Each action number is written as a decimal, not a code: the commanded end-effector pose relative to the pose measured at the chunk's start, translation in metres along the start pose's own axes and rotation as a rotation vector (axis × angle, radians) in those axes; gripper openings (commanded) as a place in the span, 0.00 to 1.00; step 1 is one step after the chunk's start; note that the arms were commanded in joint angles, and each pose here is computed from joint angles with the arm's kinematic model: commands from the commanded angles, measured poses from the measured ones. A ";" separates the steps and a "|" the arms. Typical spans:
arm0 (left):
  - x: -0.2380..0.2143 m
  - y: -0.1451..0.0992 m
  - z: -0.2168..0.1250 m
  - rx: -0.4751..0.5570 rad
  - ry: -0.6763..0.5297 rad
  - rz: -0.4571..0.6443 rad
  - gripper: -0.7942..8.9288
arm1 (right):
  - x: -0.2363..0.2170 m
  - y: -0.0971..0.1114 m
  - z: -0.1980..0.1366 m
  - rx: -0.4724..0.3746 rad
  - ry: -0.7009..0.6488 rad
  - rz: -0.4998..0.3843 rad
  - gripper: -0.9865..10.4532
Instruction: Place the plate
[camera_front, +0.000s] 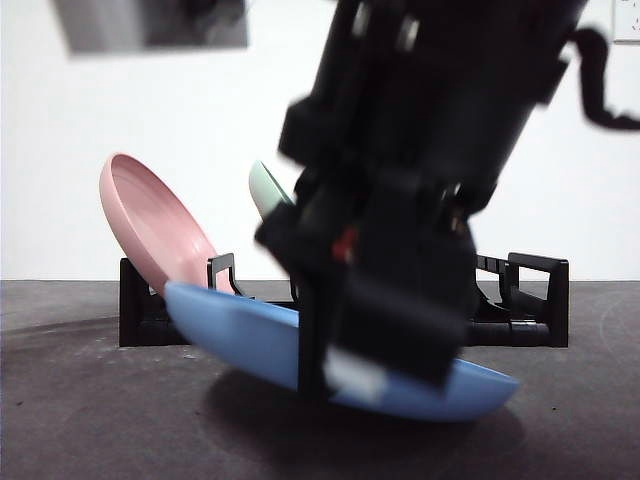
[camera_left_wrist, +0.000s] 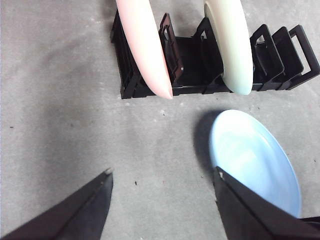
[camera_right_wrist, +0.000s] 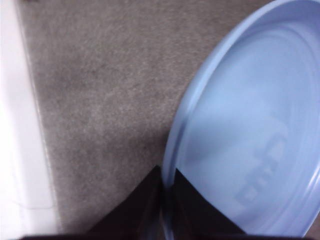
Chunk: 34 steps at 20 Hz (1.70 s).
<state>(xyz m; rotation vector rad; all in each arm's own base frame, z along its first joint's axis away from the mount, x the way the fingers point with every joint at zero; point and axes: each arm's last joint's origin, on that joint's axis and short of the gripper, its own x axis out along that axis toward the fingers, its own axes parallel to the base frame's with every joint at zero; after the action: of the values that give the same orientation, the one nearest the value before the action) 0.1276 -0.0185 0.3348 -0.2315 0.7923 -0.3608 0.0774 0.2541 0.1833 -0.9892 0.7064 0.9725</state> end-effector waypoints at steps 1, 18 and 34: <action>-0.003 -0.002 0.006 0.018 -0.023 -0.006 0.41 | 0.010 0.005 0.006 -0.130 0.012 -0.029 0.10; -0.003 -0.002 0.006 0.017 -0.023 -0.006 0.41 | 0.017 0.015 0.013 -0.231 0.054 0.048 0.30; -0.002 -0.004 0.017 -0.065 -0.126 -0.028 0.41 | -0.143 -0.136 -0.044 0.596 -0.516 -0.124 0.30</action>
<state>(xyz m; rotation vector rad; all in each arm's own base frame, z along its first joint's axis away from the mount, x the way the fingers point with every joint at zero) 0.1365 -0.0192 0.3428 -0.3030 0.6955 -0.3436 0.1368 0.1323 0.3321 -0.2573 0.4436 0.7919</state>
